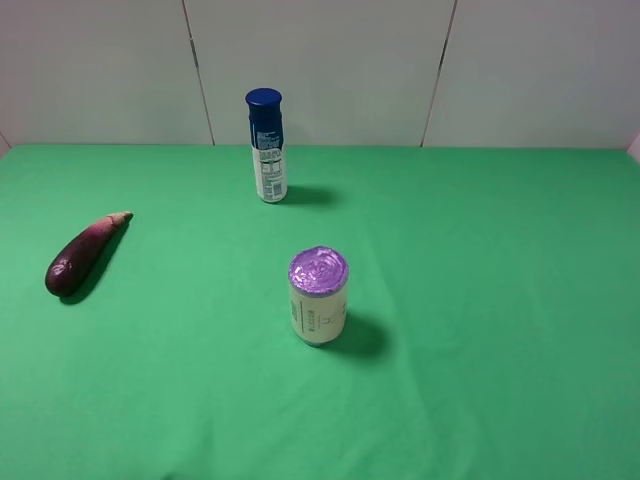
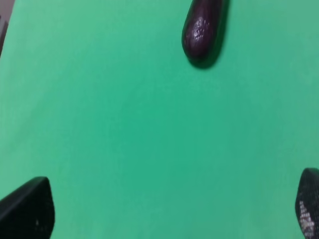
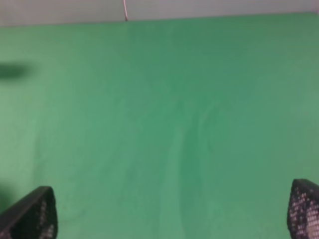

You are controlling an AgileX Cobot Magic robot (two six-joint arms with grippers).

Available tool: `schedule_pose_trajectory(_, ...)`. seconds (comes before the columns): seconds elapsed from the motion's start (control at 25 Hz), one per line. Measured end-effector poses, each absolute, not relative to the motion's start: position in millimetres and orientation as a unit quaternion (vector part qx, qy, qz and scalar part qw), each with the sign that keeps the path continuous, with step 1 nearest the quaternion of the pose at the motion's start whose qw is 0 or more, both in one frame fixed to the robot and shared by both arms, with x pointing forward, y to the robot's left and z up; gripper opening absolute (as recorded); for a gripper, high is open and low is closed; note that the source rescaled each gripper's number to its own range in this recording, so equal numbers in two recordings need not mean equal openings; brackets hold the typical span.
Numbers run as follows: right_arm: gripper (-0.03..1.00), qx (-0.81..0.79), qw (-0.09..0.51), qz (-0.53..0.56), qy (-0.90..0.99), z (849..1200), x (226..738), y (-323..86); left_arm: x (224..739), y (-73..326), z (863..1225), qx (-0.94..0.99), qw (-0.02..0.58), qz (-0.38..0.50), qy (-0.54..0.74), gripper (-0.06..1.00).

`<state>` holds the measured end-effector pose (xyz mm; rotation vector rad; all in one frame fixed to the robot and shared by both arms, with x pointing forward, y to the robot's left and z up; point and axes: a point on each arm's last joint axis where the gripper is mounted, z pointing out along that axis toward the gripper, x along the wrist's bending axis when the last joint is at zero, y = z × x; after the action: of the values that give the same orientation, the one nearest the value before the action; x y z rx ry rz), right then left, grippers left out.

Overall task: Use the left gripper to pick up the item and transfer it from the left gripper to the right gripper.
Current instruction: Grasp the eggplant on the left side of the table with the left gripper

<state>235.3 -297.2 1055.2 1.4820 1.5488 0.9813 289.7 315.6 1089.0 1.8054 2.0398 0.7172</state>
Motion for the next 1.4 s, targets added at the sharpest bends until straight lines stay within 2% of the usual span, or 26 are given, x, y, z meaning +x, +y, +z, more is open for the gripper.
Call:
schedule_pose_trajectory(0.2,1.00,0.581,0.382,0.385,0.607,1055.2,235.3,-297.2,321.6,319.6,1091.3,0.655,0.120,0.234,0.708,0.99)
schedule_pose_trajectory(0.52,1.00,0.581,0.382,0.385,0.607,1055.2,235.3,-297.2,383.1,320.3,1075.9,0.688,0.070,0.198,0.695,1.00)
schedule_pose_trajectory(0.96,1.00,0.581,0.382,0.385,0.607,1055.2,235.3,-297.2,452.0,320.2,1022.6,0.712,0.035,0.151,0.685,1.00)
schedule_pose_trajectory(1.4,1.00,0.581,0.382,0.385,0.607,1055.2,235.3,-297.2,495.5,319.0,962.5,0.727,0.019,0.116,0.676,1.00)
